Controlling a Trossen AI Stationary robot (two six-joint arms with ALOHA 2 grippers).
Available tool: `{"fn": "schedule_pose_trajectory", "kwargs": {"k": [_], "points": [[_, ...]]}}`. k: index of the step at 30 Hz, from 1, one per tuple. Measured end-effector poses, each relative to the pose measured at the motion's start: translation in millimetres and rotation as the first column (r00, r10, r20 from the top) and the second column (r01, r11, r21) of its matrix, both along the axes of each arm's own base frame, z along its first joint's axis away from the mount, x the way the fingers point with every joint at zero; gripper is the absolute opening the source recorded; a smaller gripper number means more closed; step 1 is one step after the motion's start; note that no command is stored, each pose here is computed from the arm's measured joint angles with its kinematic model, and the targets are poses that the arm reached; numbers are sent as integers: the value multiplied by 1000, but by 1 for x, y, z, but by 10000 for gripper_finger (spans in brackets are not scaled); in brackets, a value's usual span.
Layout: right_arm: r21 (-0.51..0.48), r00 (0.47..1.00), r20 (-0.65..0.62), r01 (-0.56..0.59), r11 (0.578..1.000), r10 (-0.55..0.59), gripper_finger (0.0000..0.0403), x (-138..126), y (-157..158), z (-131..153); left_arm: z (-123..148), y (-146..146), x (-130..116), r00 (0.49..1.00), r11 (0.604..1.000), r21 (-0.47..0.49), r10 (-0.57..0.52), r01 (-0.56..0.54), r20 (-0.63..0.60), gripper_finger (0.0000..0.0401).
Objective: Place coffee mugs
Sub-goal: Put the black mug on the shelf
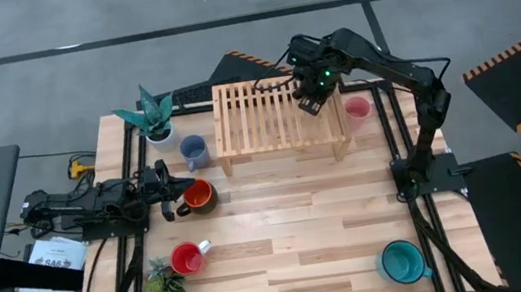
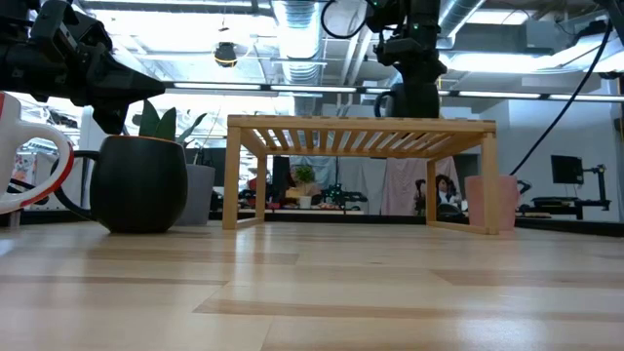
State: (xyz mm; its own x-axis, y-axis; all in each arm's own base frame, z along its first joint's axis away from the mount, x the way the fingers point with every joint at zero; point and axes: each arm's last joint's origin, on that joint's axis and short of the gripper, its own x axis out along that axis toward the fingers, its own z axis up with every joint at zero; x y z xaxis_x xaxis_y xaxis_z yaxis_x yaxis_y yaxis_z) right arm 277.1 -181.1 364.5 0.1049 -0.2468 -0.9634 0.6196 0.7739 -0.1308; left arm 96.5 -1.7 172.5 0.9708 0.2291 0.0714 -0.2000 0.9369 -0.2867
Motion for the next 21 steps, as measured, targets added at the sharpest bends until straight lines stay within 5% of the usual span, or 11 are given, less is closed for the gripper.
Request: {"fn": "schedule_pose_trajectory", "kwargs": {"k": [21], "points": [[-73,997,55,-44,996,48,210,-2,-3,22,0,0,0,1000,1000,0,0,0,0,0]]}}
